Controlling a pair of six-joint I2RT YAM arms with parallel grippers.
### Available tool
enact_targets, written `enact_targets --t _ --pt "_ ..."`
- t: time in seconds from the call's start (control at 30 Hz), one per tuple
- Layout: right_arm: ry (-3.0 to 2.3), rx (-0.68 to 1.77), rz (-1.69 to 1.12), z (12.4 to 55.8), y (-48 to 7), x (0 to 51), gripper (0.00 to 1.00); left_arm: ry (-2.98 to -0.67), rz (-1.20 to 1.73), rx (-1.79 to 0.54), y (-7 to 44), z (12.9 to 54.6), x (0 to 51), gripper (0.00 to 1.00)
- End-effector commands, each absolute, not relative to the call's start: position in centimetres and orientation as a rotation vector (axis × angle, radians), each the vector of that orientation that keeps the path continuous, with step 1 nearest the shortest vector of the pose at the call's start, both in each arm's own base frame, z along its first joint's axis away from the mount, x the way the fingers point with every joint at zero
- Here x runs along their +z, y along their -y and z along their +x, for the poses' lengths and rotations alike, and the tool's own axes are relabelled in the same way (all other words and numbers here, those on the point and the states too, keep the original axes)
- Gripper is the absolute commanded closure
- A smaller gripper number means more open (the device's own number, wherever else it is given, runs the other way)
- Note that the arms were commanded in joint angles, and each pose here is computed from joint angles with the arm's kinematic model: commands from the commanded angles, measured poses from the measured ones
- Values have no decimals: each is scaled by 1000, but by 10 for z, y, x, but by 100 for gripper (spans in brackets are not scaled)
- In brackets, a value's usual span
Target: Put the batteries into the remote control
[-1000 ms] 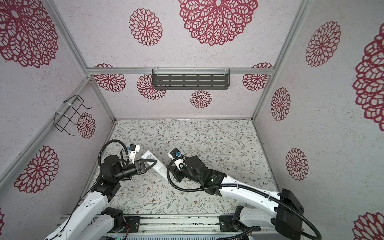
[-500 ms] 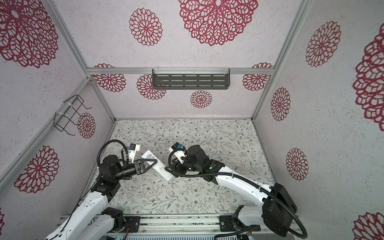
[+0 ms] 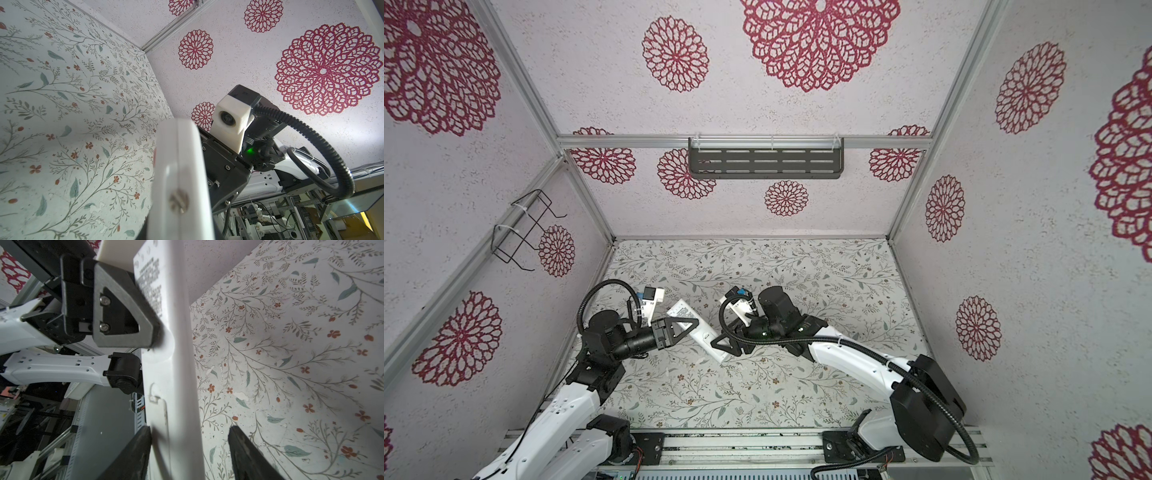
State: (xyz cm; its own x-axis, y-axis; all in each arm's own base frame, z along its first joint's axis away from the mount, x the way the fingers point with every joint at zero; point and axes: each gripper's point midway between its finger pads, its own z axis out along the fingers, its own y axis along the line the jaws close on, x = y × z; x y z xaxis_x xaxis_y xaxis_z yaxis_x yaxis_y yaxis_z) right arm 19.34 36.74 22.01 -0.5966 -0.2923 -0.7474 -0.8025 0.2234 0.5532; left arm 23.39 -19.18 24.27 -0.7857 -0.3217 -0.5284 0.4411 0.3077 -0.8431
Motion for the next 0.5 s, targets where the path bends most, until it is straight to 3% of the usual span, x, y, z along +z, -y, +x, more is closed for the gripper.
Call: enact_targets --t 0.0,0.2,0.47 --pt "-1949 1401 -992 200 -373 239 46 -1905 146 -1561 195 230 250 100" --pt "-2000 1402 -969 204 -375 227 60 -1905 145 -1559 195 231 250 100" --pt "-2000 1404 -940 215 -383 227 64 -1905 148 -1561 195 230 249 100"
